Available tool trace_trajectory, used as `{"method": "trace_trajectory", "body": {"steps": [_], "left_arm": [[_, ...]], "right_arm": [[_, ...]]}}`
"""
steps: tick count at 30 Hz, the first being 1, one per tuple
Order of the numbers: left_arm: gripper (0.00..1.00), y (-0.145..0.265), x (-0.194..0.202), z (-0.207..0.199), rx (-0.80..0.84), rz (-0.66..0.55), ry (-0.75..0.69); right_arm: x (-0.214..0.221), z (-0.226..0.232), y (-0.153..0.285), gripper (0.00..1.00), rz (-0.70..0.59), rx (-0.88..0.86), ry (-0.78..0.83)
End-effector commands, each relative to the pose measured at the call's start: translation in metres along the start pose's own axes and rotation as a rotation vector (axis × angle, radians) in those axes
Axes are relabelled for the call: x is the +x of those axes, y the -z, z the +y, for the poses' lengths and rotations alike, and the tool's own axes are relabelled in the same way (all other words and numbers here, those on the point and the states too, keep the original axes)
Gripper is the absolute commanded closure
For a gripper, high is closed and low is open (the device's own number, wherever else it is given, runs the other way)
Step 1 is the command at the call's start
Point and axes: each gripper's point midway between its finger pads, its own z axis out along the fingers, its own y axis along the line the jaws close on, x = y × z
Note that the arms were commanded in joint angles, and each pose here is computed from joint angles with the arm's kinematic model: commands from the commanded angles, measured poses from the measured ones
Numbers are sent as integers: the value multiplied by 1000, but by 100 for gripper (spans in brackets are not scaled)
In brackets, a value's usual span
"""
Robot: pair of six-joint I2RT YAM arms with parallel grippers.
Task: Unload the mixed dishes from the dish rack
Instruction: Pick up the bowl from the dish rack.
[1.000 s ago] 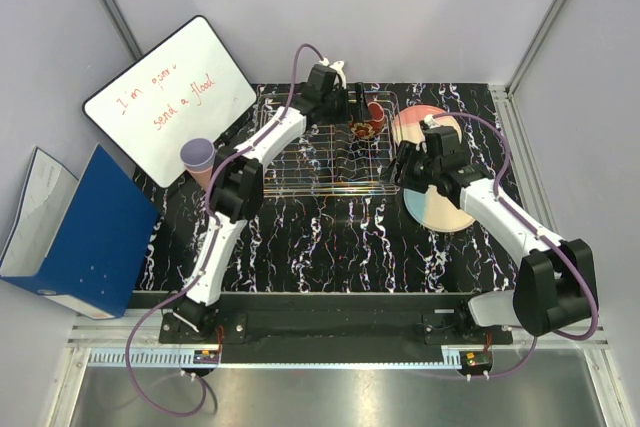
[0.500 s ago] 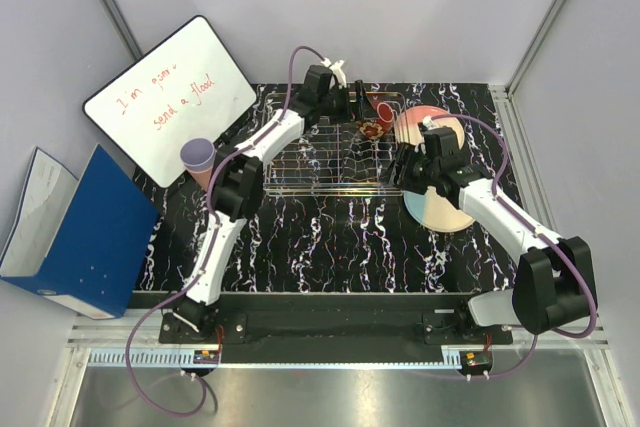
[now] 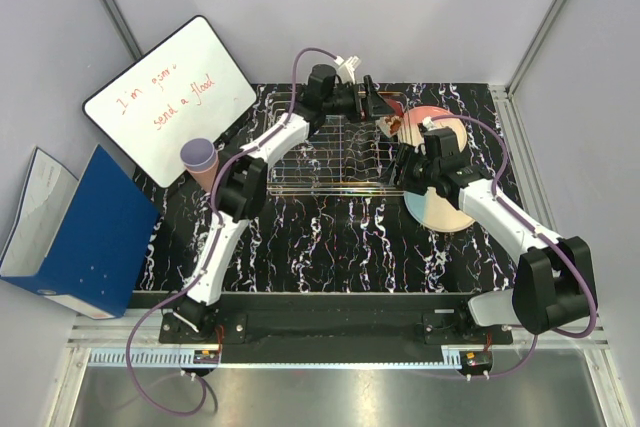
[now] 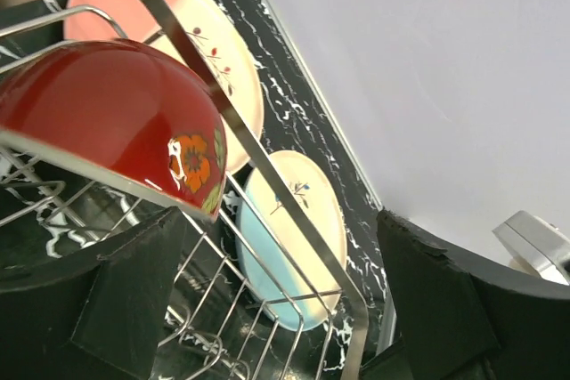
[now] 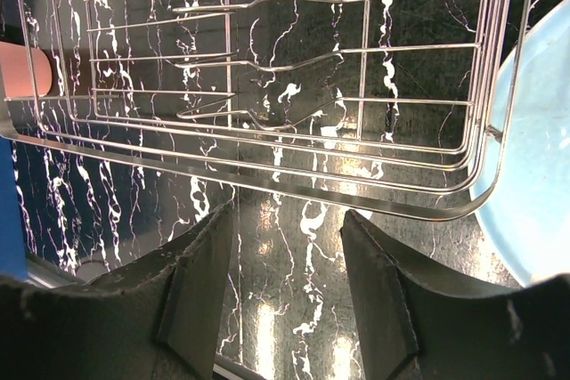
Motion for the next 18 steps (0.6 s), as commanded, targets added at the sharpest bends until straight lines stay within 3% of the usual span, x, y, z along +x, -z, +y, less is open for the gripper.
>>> {"method": "trace_trajectory", "body": {"steps": [1,12,18], "left_arm": [[9,-8,8,-7,69,14,5],[9,-22,17,12,61,-7,68],[8,-22,12,16,-10,-30,5]], "right_arm": [[-7,10,4,40,-39,-35,21],[-4,6,4,40,-40,-21,22],[-19,5,16,40,-125,6,20]]}}
